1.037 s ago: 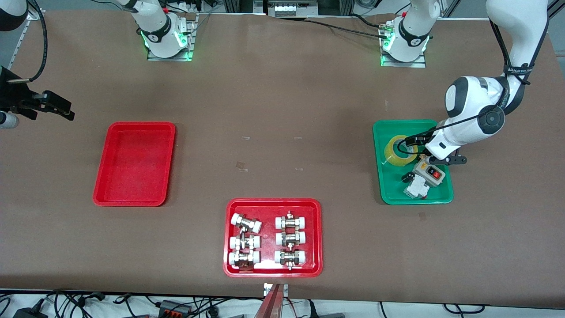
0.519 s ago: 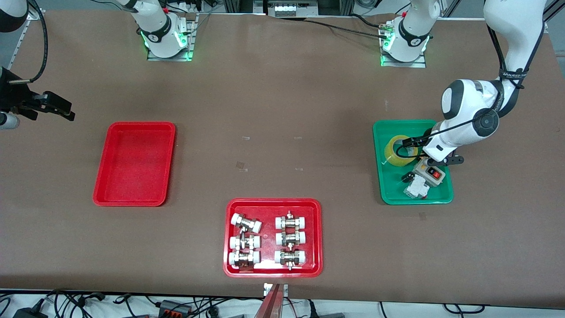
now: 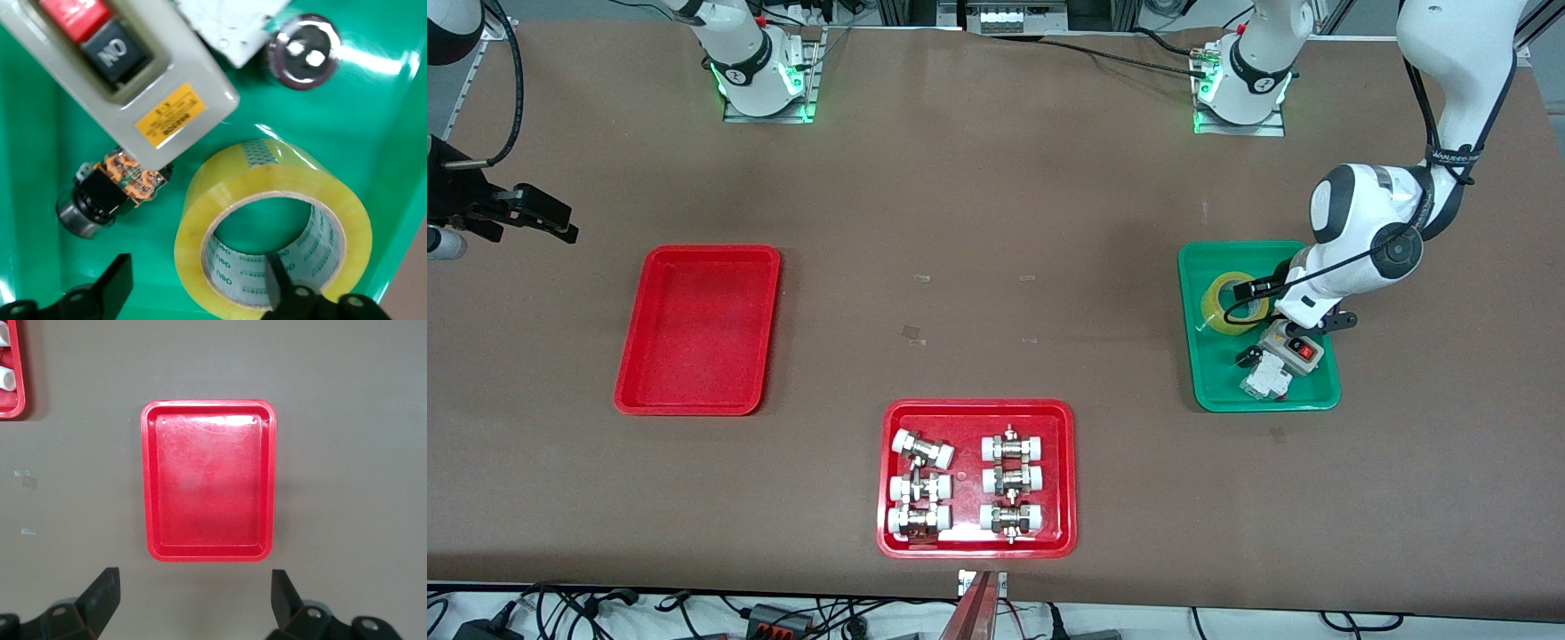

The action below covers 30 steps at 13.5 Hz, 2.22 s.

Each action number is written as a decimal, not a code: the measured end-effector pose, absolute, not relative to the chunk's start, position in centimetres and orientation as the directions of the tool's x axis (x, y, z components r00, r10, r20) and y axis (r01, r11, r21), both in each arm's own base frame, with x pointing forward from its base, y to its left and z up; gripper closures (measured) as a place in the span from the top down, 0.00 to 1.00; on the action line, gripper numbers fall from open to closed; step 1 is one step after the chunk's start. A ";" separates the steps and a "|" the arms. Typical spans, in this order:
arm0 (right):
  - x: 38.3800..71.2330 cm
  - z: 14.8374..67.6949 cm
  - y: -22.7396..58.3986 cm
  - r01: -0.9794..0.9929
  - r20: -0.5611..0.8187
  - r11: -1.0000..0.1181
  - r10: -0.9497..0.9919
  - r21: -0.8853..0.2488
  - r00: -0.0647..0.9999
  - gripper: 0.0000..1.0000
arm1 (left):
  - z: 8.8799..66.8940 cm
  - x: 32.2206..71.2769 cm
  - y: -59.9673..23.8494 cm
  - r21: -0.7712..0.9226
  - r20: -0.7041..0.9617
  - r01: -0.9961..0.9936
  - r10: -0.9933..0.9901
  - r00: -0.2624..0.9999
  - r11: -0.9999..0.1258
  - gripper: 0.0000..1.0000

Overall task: Left arm passes tape to right arm into tray
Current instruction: 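Lower the left gripper and grasp the yellow tape roll by its rim, then lift the tape with the left gripper while the right gripper reaches toward it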

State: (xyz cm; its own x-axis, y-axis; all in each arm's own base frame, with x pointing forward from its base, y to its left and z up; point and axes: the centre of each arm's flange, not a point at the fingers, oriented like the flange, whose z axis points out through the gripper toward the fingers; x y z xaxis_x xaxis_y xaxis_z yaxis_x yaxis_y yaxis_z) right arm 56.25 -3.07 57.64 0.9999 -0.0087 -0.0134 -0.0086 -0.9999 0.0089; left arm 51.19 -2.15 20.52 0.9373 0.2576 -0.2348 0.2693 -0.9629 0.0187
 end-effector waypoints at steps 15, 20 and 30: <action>56.4 57.6 -3.4 -0.015 -0.013 -1.000 -0.015 0.009 1.000 1.00 | 23.4 52.9 -5.3 -0.016 -0.299 0.274 0.266 0.916 -0.962 0.22; 56.4 57.8 -3.4 -0.015 -0.009 -1.000 -0.015 0.010 1.000 1.00 | 34.9 57.3 -9.6 -0.008 -0.299 0.196 0.189 0.935 -0.981 0.22; 56.6 56.8 -2.8 -0.004 -0.033 -1.000 -0.004 0.002 0.999 1.00 | 52.8 56.7 -26.4 0.169 -0.068 -0.012 -0.023 0.997 -0.985 0.22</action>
